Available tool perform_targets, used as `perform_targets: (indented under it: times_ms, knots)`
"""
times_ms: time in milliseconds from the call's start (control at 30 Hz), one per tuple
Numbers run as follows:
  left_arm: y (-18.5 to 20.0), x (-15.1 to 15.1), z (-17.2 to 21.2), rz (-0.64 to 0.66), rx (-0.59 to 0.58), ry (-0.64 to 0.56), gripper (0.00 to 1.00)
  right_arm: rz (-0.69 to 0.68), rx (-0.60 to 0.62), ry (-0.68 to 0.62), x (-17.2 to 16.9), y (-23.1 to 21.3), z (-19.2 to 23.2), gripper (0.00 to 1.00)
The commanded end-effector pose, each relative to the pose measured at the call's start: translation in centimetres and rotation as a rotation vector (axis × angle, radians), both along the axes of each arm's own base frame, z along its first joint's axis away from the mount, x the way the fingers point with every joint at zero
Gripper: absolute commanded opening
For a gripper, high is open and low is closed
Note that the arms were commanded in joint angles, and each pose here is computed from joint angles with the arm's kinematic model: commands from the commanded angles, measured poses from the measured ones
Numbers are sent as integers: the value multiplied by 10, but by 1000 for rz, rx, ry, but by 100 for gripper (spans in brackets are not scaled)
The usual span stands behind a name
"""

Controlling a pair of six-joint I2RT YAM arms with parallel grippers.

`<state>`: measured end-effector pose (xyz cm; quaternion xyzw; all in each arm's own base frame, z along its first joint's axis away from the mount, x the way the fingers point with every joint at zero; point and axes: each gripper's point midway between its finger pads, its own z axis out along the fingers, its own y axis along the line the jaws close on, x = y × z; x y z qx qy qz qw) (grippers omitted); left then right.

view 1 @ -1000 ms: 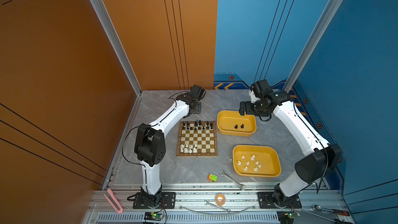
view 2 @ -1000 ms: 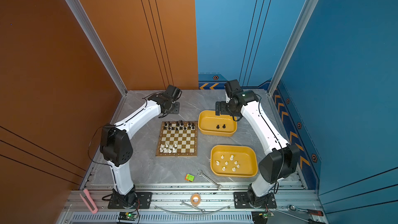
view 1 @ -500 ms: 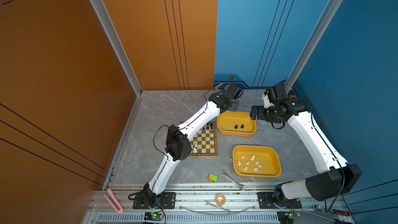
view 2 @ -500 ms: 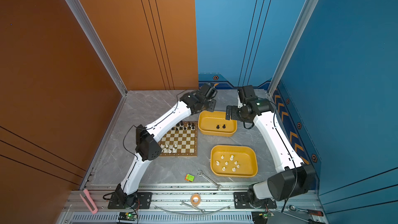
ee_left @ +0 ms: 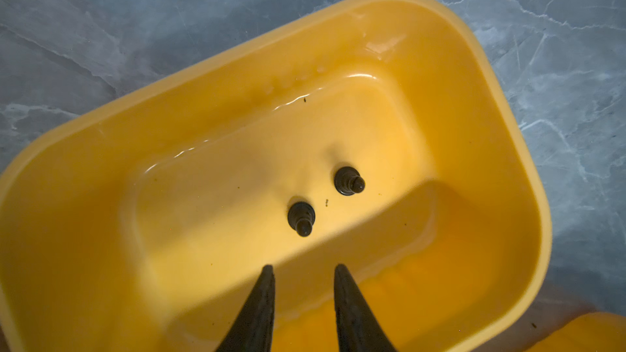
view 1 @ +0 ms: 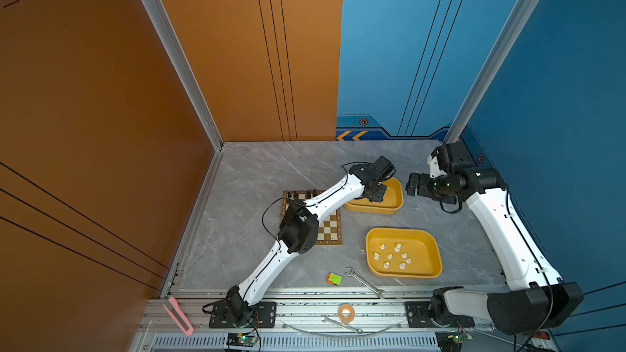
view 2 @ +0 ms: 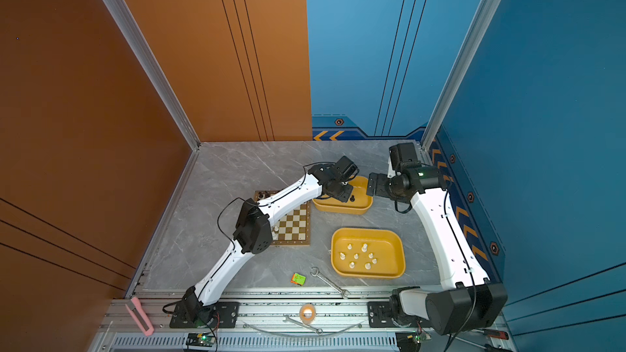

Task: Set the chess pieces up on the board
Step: 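Raise the left gripper and move it back over the black-piece tray, then lower the open left gripper onto a black pawn in the yellow tray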

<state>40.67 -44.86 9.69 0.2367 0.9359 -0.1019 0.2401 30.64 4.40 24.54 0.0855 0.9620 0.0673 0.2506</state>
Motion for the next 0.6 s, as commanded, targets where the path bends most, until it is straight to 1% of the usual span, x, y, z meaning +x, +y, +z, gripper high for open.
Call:
perform_targets:
  times_ms: [0,167,567]
  knots:
    - [-2,-3,-15,-2,-1,46,31,13,2,23,-11,-1,-3,100]
    - [-2,-6,-25,-8,10,65,30,9,-5,26,-11,-2,-4,100]
    - [2,3,-37,-7,20,69,29,-13,-2,18,-13,-9,-2,100]
